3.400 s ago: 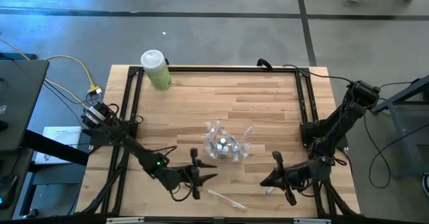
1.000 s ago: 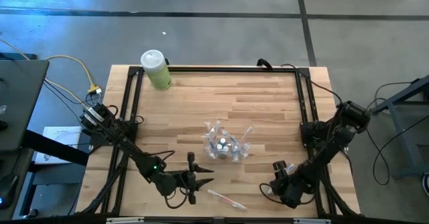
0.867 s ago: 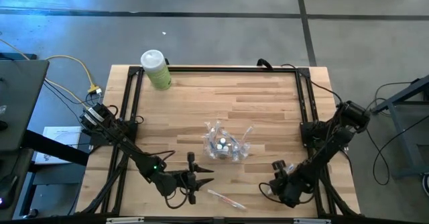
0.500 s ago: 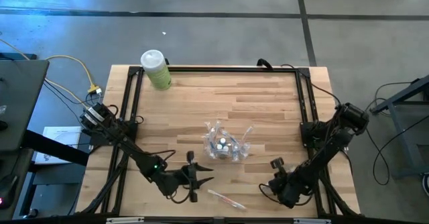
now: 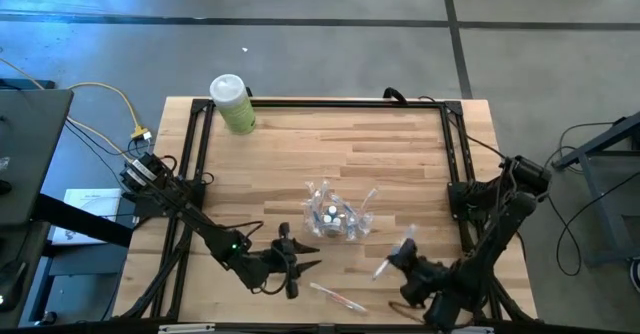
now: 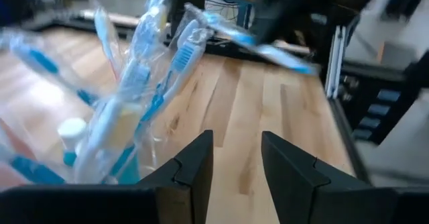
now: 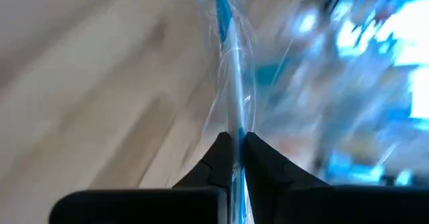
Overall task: Pick & Place toothbrushing station
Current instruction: Put the blue toothbrush into the transparent organizer
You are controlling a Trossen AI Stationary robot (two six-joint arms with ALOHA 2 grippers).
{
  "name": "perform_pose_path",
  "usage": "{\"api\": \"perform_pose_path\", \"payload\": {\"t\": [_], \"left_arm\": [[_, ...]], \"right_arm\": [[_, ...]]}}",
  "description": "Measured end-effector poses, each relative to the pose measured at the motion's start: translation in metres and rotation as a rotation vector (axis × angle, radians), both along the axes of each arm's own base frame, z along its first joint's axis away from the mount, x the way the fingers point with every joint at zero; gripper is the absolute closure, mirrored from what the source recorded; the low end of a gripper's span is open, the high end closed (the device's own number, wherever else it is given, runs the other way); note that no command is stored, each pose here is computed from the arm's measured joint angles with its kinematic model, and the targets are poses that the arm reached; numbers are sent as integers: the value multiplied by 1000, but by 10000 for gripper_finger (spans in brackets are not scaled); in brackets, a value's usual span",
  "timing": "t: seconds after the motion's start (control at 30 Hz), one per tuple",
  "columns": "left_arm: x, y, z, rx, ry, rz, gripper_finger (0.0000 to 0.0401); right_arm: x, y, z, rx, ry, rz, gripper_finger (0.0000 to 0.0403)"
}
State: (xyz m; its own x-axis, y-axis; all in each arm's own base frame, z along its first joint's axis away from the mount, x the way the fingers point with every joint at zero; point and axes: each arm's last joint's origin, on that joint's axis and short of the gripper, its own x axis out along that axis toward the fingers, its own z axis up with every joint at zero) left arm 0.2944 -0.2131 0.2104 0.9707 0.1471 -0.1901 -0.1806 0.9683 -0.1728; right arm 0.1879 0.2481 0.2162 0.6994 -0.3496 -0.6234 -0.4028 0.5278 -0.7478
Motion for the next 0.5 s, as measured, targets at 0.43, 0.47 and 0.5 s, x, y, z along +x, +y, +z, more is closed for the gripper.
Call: {"api": "perform_pose_path", "payload": {"t": [0.43,0.47,0.5], "left_arm": [[16,12,9,-407,-81,-94,280],[17,14,11,-425,-93,-120,280],[19,15,13,-442,-101,-152,280]], "right_arm": [[54,54,12,-524,-260,462,388],[57,57,8,-567,-258,484,388],[61,58,5,-605,-252,502,388]]}}
